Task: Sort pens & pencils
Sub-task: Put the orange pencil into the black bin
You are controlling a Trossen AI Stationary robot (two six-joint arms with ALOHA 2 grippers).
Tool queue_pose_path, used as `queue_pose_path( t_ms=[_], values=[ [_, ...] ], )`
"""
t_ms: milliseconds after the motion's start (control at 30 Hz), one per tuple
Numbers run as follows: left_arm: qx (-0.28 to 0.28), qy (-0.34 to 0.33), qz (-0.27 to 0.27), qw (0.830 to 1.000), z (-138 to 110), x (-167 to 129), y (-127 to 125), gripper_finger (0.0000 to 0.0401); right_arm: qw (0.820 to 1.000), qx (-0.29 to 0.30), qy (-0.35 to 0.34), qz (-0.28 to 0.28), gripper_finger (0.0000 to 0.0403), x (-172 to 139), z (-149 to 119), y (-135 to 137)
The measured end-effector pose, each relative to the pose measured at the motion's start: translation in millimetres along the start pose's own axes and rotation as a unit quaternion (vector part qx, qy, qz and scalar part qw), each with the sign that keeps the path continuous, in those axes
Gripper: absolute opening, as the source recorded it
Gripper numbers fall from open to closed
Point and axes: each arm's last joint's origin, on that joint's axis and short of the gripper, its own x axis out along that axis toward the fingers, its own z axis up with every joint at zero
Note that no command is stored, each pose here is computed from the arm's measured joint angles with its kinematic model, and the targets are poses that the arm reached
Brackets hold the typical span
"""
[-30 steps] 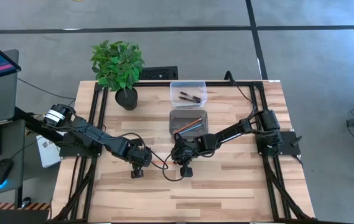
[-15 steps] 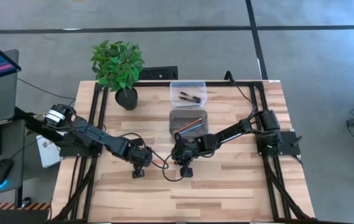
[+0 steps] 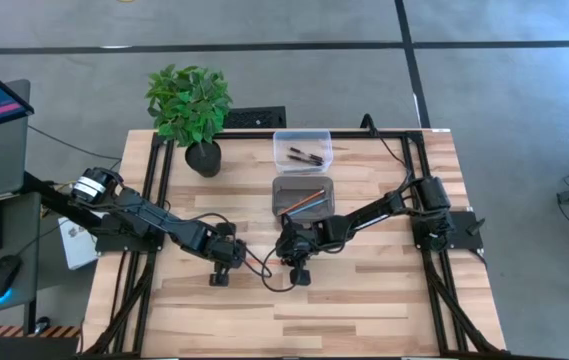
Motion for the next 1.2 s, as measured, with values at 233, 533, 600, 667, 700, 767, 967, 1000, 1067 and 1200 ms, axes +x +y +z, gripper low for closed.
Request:
queue_pose_path(
  t_ms=[233, 533, 600, 667, 700, 767, 967, 1000, 1067, 1200],
  values=[
    [0.0, -0.001, 0.0, 1.0, 0.2, -0.1, 0.0, 0.0025, 1.0, 0.0, 0.003, 0.0, 0.0036, -0.8, 0.0, 0.1],
    [-0.033, -0.008, -0.002, 0.999, 1.6, -0.2, -0.2, 0.0025, 1.0, 0.008, 0.011, -0.001, 0.0077, -0.9, -1.5, -0.1],
    [-0.033, -0.011, -0.003, 0.999, 2.6, -0.4, -0.3, 0.0025, 1.0, 0.014, 0.013, -0.002, 0.008, -1.0, -1.5, -0.1],
    [-0.037, -0.013, -0.003, 0.999, 2.9, -0.4, -0.3, 0.0025, 1.0, 0.026, 0.017, -0.002, 0.0081, -1.1, -2.1, -0.1],
    [-0.041, -0.013, -0.003, 0.999, 3.0, -0.4, -0.4, 0.0023, 0.999, 0.029, 0.018, -0.002, 0.0081, -1.1, -2.3, -0.1],
    [-0.043, -0.015, -0.004, 0.999, 3.4, -0.4, -0.4, 0.0015, 0.999, 0.031, 0.018, -0.003, 0.008, -1.3, -2.2, -0.1],
    [-0.054, -0.023, -0.015, 0.998, -4.2, 4.8, 0.6, 0.0005, 0.999, 0.03, 0.022, -0.003, 0.0079, -4.3, 5.1, 1.0],
    [-0.06, -0.026, -0.017, 0.998, -6.3, 5.9, 0.9, 0.0004, 0.999, 0.029, 0.026, -0.004, 0.0079, -5.0, 6.9, 1.3],
    [-0.067, -0.029, -0.019, 0.997, -9.5, 8.1, 1.3, 0.0003, 0.999, 0.03, 0.033, -0.005, 0.0079, -6.3, 9.5, 1.7],
    [-0.059, -0.039, -0.026, 0.997, -8.4, 8.5, 0.8, 0.0002, 0.999, 0.032, 0.04, -0.005, 0.0079, -4.2, 8.7, -0.8]
  ],
)
